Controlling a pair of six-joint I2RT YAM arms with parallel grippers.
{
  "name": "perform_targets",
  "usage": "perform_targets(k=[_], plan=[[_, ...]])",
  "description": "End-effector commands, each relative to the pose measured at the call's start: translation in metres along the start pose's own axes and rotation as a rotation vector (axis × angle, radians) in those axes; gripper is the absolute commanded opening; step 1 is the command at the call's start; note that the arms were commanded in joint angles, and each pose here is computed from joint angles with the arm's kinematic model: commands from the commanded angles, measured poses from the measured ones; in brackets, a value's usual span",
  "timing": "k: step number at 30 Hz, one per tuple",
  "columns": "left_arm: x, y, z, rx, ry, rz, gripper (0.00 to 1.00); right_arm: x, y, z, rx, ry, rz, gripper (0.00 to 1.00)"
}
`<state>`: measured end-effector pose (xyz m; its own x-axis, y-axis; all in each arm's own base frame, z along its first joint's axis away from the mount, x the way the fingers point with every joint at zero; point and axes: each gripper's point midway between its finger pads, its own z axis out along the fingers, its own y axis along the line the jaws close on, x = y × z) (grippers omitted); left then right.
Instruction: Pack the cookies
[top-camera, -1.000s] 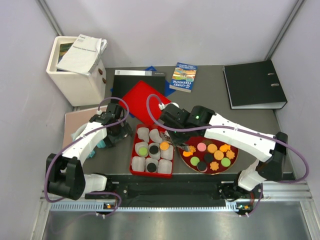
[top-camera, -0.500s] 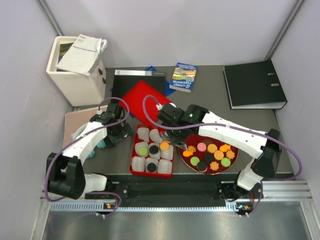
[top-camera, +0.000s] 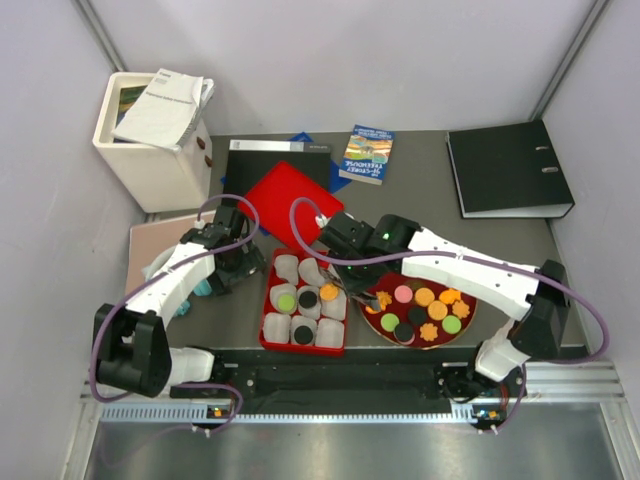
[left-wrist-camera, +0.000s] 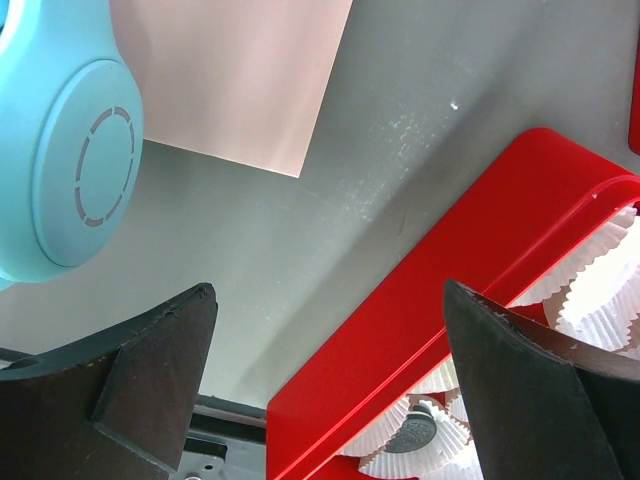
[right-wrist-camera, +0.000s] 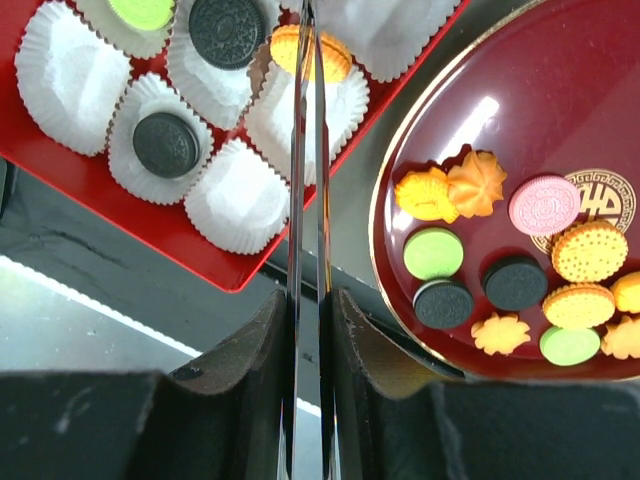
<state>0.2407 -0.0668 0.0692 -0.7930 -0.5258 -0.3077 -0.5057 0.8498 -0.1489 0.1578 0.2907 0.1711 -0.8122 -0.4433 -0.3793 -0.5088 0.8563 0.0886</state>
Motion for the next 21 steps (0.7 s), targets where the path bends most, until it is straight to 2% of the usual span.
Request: perform_targets(k=[1,14,21], plan=[[-0.007,-0.005,-0.001,0.021,-0.024,-0.001,0.99,0.0,-0.001,-0.022,-0.046,-0.044,0.023,0.17],[-0.008,-0.007,-0.001,0.028,-0.021,-0.002,0.99,0.017,-0.003,-0.037,-0.044,-0.041,-0.009,0.17],[-0.007,-0.007,-0.001,0.032,-0.02,-0.006,0.99,-0.01,0.005,-0.043,-0.051,-0.128,0.016,0.17]])
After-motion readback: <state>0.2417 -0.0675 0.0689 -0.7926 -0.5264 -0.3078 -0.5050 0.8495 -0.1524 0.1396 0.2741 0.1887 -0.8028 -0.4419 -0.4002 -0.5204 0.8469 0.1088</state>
